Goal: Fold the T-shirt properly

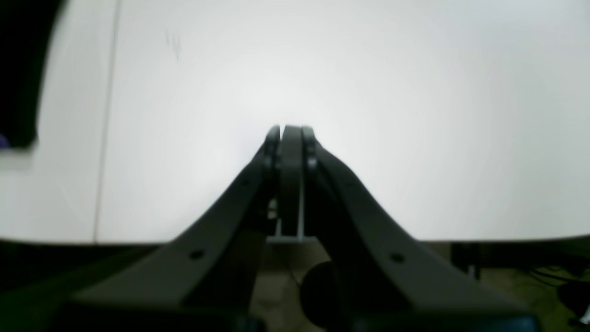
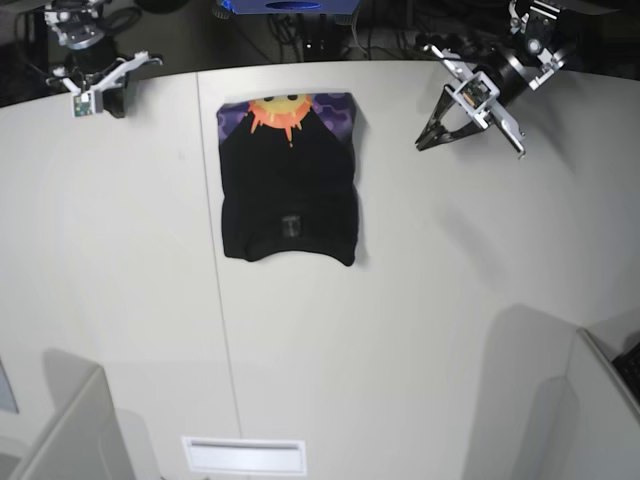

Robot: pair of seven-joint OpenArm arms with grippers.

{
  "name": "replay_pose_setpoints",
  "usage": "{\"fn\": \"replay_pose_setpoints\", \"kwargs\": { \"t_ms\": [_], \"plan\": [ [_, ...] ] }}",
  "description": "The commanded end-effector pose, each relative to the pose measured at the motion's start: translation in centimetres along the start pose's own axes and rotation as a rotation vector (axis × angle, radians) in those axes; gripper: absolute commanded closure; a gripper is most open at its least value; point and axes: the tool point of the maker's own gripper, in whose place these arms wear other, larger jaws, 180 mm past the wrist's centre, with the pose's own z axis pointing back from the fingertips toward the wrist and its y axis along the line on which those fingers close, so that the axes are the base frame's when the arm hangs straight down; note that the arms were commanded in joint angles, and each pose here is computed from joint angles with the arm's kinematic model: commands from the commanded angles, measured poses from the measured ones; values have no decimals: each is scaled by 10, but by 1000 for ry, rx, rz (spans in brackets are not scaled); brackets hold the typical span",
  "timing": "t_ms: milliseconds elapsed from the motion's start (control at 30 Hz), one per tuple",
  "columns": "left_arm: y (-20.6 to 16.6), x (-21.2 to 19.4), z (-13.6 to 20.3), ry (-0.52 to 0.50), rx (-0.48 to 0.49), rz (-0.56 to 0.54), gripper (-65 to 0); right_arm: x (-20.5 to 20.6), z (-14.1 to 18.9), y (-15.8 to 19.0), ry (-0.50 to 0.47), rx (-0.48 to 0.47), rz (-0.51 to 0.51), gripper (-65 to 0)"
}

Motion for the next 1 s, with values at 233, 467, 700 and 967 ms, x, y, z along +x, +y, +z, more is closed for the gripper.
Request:
{"fn": "replay_pose_setpoints", "kwargs": {
  "t_ms": [233,467,700,967],
  "plan": [
    [-54,-48,57,117,-58,178,0,-32,45,3,97,15,45,0],
    [-103,-80,89,198,-13,365,0,-90,62,31,341,96,34,0],
    [-170,-109,120,335,-89,519,0,-142,76,36,548,139,28,0],
    [-236,-154,150,513,-199,645,0,-216,89,56,755,272,21,0]
  ]
}}
